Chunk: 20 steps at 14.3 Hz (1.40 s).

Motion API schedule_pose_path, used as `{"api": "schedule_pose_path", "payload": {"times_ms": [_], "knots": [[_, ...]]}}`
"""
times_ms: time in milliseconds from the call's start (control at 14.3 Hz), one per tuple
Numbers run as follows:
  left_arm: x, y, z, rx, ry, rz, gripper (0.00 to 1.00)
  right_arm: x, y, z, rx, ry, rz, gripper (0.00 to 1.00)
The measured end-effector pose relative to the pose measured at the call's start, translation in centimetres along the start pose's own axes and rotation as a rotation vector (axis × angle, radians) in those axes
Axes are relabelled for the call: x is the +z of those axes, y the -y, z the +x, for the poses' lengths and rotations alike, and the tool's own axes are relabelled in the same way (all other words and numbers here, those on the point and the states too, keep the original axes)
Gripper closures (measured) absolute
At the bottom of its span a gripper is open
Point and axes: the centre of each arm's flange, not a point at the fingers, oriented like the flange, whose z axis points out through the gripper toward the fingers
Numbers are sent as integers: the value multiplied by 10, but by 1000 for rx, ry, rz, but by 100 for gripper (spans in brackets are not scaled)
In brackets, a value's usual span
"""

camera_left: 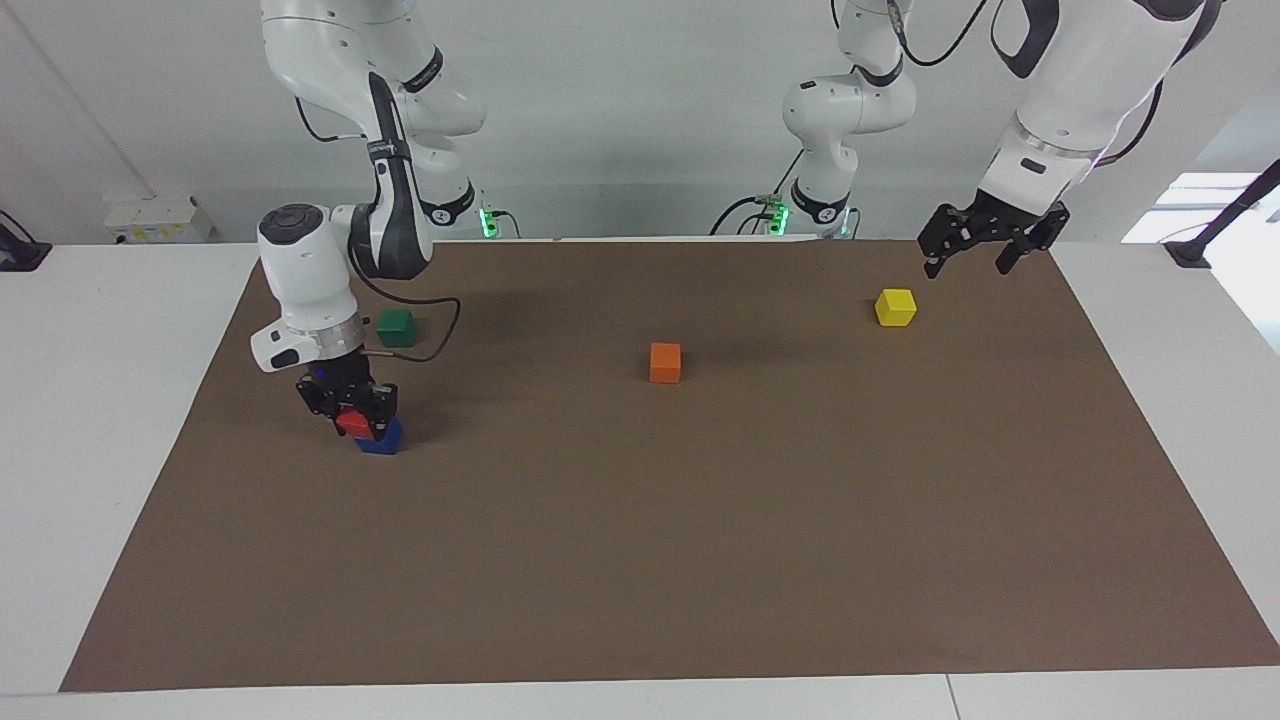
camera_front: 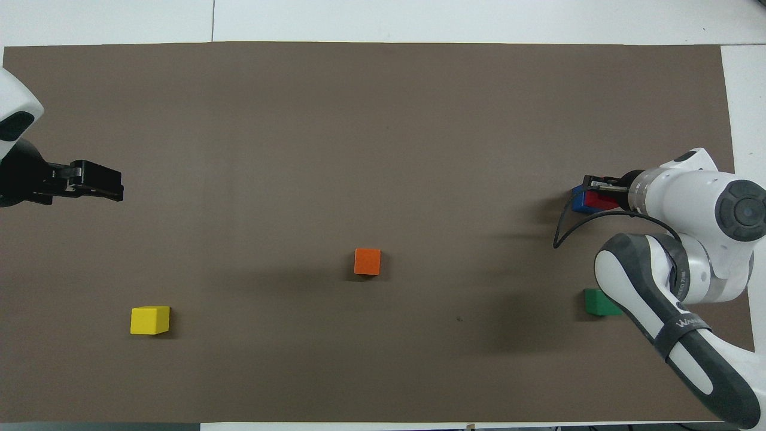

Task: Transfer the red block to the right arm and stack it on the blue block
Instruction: 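Lower the red block onto the blue block with the right gripper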

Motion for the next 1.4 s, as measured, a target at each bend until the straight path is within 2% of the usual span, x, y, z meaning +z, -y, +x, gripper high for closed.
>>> {"api": "schedule_pose_path", "payload": {"times_ms": [1190,1260,1400], "knots": [[0,0,0,0,0,0,0,0,0,-1,-1,2,-1,44],[0,0,0,0,0,0,0,1,0,-1,-1,6,-1,39],[0,0,0,0,0,0,0,4,0,-5,-2,21,-4,18]]}}
